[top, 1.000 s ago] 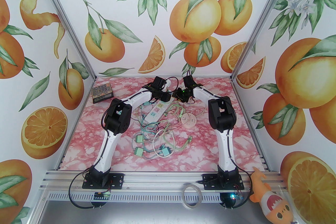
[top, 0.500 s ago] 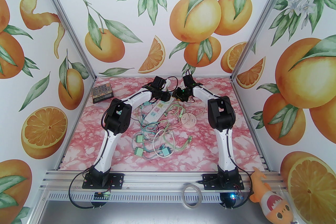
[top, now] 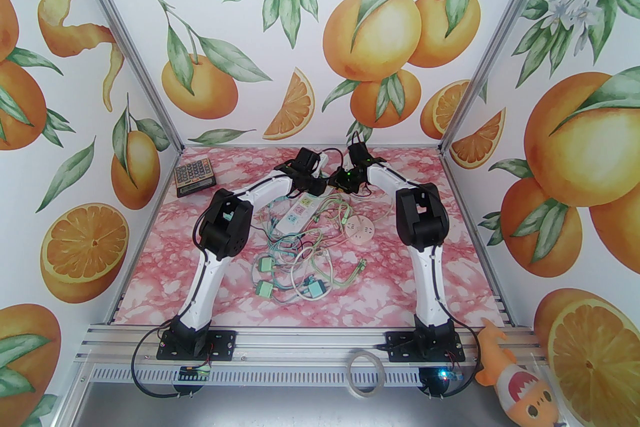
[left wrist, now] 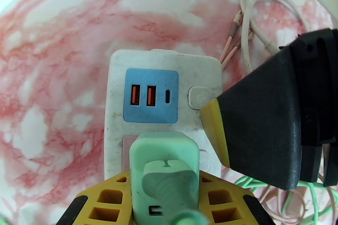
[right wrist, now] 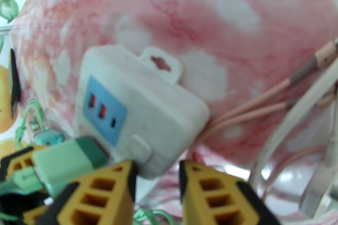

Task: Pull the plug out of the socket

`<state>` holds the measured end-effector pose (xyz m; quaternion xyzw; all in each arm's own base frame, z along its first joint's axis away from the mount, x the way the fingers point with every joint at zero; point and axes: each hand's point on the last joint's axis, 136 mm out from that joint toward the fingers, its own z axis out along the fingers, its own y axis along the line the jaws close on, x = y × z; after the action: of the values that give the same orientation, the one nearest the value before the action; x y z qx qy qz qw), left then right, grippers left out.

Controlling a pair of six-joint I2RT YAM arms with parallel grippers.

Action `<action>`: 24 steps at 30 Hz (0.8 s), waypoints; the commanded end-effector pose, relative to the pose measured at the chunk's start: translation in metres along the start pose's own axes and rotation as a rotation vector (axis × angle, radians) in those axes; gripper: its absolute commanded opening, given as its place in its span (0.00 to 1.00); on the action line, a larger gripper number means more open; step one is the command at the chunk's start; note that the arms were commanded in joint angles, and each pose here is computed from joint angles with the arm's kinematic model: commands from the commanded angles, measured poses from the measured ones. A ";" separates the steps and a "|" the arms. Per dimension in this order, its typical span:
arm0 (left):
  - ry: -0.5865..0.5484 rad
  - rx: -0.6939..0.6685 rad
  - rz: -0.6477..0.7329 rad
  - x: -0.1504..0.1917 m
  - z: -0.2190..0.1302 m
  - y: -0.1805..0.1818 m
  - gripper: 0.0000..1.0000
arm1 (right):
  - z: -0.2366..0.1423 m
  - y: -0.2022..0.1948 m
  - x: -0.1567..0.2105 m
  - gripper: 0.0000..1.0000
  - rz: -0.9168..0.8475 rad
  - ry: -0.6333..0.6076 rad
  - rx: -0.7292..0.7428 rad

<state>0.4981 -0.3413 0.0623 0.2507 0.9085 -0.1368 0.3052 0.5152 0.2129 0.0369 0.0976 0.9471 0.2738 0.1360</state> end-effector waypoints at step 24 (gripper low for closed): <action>-0.178 0.115 -0.141 -0.058 -0.066 0.006 0.14 | 0.017 -0.050 0.047 0.32 0.036 0.138 0.201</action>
<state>0.5134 -0.3227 0.1082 0.1746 0.9011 -0.2295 0.3239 0.5124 0.2142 0.0370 0.0948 0.9500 0.2643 0.1363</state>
